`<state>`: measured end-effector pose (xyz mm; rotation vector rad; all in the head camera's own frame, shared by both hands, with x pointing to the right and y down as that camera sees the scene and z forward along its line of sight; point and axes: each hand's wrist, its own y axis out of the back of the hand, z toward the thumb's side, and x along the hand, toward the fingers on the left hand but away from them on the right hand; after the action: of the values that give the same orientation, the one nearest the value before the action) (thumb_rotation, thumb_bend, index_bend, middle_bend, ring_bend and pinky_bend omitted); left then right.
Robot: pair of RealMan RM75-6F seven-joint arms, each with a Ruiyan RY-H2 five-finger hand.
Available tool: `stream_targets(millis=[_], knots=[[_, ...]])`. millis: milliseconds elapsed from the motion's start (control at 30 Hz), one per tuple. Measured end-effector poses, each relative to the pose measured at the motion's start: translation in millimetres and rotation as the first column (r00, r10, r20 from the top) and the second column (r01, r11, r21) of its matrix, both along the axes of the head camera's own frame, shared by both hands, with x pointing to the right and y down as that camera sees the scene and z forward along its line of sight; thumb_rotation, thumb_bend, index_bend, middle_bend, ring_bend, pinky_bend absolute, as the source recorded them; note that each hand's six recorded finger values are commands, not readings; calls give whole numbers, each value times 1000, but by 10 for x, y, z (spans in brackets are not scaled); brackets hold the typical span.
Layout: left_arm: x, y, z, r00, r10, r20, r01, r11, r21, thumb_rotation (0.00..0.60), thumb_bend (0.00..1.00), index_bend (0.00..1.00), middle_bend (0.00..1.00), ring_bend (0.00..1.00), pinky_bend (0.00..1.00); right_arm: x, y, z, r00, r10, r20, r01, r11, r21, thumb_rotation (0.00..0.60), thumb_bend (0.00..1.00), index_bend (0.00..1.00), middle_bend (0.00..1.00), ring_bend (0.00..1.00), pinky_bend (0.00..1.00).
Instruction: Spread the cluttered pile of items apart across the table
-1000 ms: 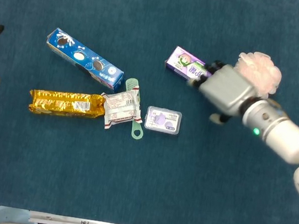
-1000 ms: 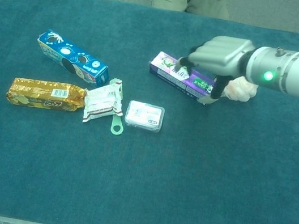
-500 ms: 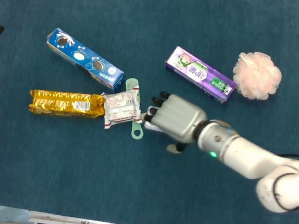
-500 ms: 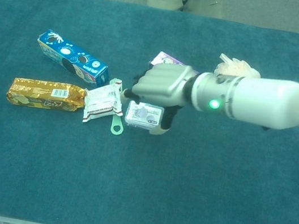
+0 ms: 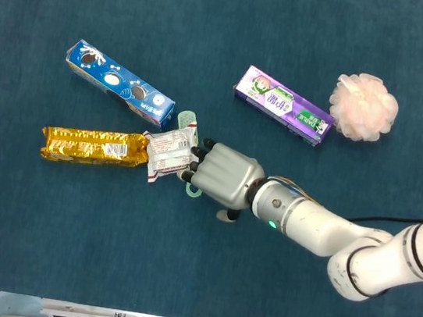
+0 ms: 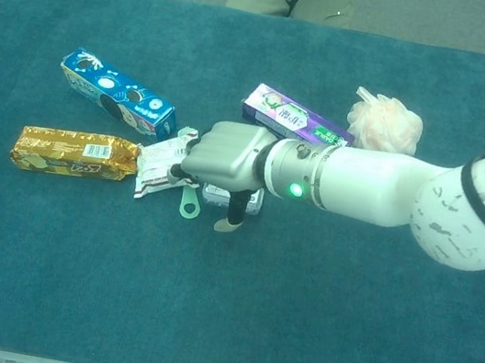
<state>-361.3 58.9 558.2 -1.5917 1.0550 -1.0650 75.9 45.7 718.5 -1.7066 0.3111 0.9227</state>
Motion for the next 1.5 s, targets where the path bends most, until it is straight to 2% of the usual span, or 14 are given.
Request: stream_targets(millis=[233, 500, 767, 1000, 1133, 1367, 1500], knots=[[-26, 12, 10, 1000, -6, -9, 6, 1000, -5, 600, 368, 36, 68, 124, 345, 85, 11, 73, 999, -14, -36, 15, 1000, 11, 448, 230, 167, 288, 112, 157], [-46, 27, 30, 1000, -10, -16, 9, 1000, -9, 600, 368, 36, 68, 124, 345, 461, -83, 78, 994, -5, -105, 9, 999, 39, 449, 230, 167, 288, 112, 157], [-18, 29, 39, 1000, -2, -20, 2, 1000, -12, 600, 368, 36, 68, 123, 345, 1018, -270, 0, 984, 67, -164, -56, 996, 69, 448, 230, 167, 296, 112, 157], [58, 15, 42, 1000, 16, -22, -16, 1000, -13, 600, 368, 36, 68, 124, 345, 1424, -413, -132, 974, 132, -182, -115, 989, 97, 449, 230, 167, 304, 112, 157], [79, 5, 51, 1000, 17, -20, -17, 1000, -19, 600, 368, 36, 68, 122, 345, 1507, -458, -195, 972, 170, -163, -155, 983, 97, 448, 230, 167, 304, 112, 157], [113, -27, 83, 1000, 26, -12, -27, 999, -44, 600, 368, 36, 69, 123, 345, 1476, -578, -447, 967, 253, -40, -249, 965, 88, 449, 229, 167, 304, 112, 158], [142, -49, 105, 999, 34, -8, -35, 998, -55, 600, 368, 36, 69, 122, 345, 1453, -584, -509, 963, 268, -3, -267, 961, 73, 449, 230, 167, 304, 112, 158]])
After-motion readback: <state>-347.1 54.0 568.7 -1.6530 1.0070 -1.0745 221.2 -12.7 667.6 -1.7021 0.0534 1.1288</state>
